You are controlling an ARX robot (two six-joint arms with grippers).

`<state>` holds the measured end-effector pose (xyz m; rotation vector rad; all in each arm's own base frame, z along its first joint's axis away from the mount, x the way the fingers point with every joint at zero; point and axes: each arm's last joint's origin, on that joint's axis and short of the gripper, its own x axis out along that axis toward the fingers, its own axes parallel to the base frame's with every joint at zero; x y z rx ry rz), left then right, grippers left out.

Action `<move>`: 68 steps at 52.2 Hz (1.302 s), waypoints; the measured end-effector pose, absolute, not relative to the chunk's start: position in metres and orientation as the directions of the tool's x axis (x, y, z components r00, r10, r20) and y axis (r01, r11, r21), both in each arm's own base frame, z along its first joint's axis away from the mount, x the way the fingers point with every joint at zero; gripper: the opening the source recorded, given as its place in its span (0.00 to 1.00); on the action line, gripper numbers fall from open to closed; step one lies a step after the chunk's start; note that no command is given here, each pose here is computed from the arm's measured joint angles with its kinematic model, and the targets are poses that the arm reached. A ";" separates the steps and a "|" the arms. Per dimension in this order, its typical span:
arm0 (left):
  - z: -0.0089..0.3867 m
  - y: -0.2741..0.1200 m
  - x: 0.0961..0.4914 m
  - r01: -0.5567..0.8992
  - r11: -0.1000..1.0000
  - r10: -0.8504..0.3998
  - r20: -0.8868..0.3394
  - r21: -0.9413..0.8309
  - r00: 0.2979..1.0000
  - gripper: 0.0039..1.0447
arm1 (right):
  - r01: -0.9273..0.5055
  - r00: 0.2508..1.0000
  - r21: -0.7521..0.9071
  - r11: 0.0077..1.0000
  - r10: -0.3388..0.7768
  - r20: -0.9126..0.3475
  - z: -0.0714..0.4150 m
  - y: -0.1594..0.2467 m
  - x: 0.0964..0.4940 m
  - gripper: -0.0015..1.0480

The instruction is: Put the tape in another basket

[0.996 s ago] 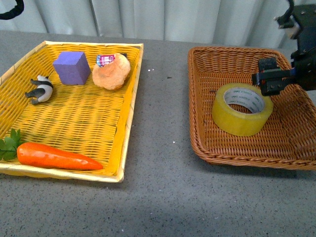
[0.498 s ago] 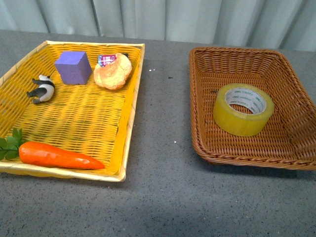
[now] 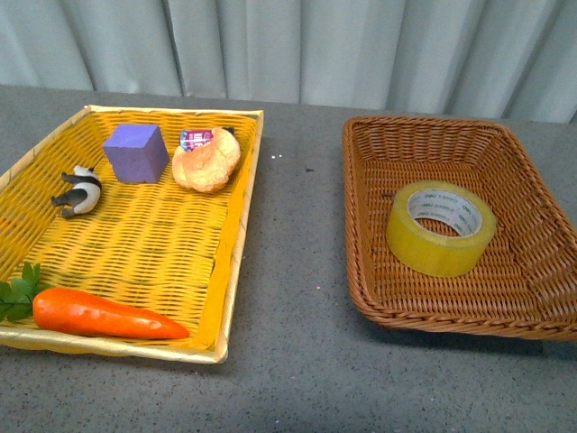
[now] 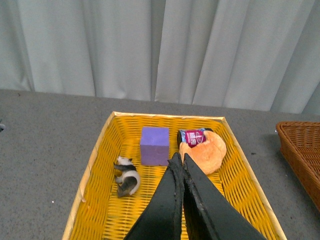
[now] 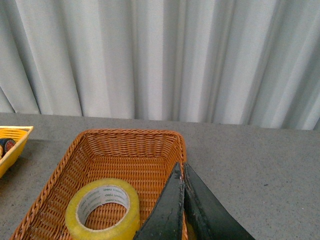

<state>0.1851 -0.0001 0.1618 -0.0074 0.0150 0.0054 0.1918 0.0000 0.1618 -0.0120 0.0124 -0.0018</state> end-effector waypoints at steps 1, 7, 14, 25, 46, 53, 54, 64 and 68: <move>0.161 0.000 0.183 -0.005 1.000 0.005 -0.020 -0.007 1.000 0.03 | 0.002 1.000 -0.012 1.000 -0.002 -0.014 0.162 0.000 0.190 0.01; 0.161 0.000 0.174 0.001 1.000 -0.002 -0.019 -0.007 1.000 0.03 | 0.001 1.000 -0.012 1.000 -0.002 -0.022 0.160 0.000 0.179 0.01; 0.163 0.000 0.163 0.001 1.000 -0.002 -0.010 -0.007 1.000 0.03 | 0.002 1.000 -0.011 1.000 -0.002 -0.015 0.162 0.000 0.168 0.01; 0.163 0.000 0.150 0.001 1.000 -0.001 -0.011 -0.007 1.000 0.03 | 0.001 1.000 -0.011 1.000 -0.001 -0.013 0.162 0.000 0.154 0.01; 0.170 0.000 0.132 0.001 1.000 -0.001 0.010 -0.007 1.000 0.03 | 0.001 1.000 -0.010 1.000 -0.001 -0.005 0.165 0.000 0.134 0.01; 0.171 0.000 0.127 0.001 1.000 -0.001 0.016 -0.007 1.000 0.03 | 0.001 1.000 -0.010 1.000 -0.001 0.001 0.167 0.000 0.129 0.01; 0.172 0.000 0.126 0.001 1.000 -0.001 0.017 -0.007 1.000 0.03 | 0.001 1.000 -0.010 1.000 -0.001 0.001 0.167 0.000 0.128 0.01; 0.172 0.000 0.121 0.002 1.000 -0.002 0.020 -0.007 1.000 0.03 | 0.001 1.000 -0.010 1.000 -0.001 0.006 0.168 0.000 0.122 0.01; 0.173 0.000 0.119 0.002 1.000 -0.002 0.020 -0.007 1.000 0.03 | 0.001 1.000 -0.010 1.000 -0.001 0.007 0.168 0.000 0.120 0.01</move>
